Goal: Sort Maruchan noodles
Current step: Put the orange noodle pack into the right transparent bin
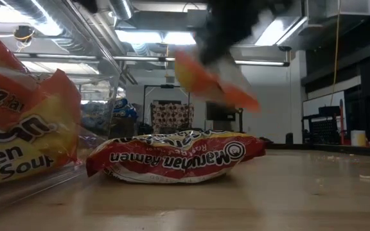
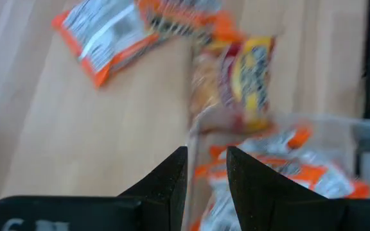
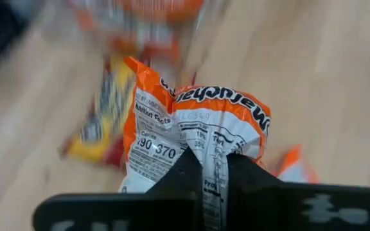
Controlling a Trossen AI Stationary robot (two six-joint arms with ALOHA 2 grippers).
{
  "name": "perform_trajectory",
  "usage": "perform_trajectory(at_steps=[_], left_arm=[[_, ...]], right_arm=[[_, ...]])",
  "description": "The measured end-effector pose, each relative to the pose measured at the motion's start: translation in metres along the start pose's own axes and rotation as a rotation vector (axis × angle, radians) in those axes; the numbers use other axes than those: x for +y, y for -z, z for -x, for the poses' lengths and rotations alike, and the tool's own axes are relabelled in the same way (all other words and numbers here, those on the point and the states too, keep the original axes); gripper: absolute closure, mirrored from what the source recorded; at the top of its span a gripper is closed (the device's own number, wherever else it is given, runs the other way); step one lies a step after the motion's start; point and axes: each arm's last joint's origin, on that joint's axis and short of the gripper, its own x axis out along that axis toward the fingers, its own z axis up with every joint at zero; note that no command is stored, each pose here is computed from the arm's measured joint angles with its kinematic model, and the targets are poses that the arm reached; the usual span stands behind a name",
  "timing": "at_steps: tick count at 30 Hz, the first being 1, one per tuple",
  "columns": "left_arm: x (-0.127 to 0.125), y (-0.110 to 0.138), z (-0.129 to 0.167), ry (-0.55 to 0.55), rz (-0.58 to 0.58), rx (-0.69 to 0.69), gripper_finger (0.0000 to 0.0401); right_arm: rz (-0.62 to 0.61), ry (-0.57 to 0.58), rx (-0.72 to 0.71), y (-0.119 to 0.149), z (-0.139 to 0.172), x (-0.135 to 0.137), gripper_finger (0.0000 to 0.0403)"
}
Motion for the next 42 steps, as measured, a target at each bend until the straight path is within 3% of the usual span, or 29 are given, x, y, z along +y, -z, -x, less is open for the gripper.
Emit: perform_trajectory(at_steps=[4,11,15,18,26,36,42], left_arm=[[0.016,0.007,0.011,-0.101,0.068,0.044,0.0299],[0.027,-0.004,0.033,-0.162,0.178,-0.203,0.0296],[0.039,-0.004,0.033,-0.258,0.328,-0.242,0.0281],[0.042,-0.007,0.032,-0.294,0.359,-0.288,0.0276],[0.036,-0.016,0.031,-0.28,0.159,-0.33,0.0276],[0.032,-0.025,0.033,-0.275,0.156,-0.429,0.0275],[0.031,-0.026,0.033,-0.269,0.117,-0.419,0.0275]], right_arm=[[0.022,0.021,-0.123,-0.029,0.018,-0.003,0.039],[0.067,0.124,-0.244,-0.055,0.035,-0.007,0.0394],[0.071,0.191,-0.257,-0.06,0.04,-0.009,0.0397],[0.087,0.202,-0.25,-0.06,0.04,-0.009,0.0398],[0.117,0.205,-0.247,-0.06,0.04,-0.009,0.0399],[0.158,0.208,-0.237,-0.059,0.039,-0.009,0.0399],[0.169,0.209,-0.234,-0.059,0.039,-0.009,0.0395]])
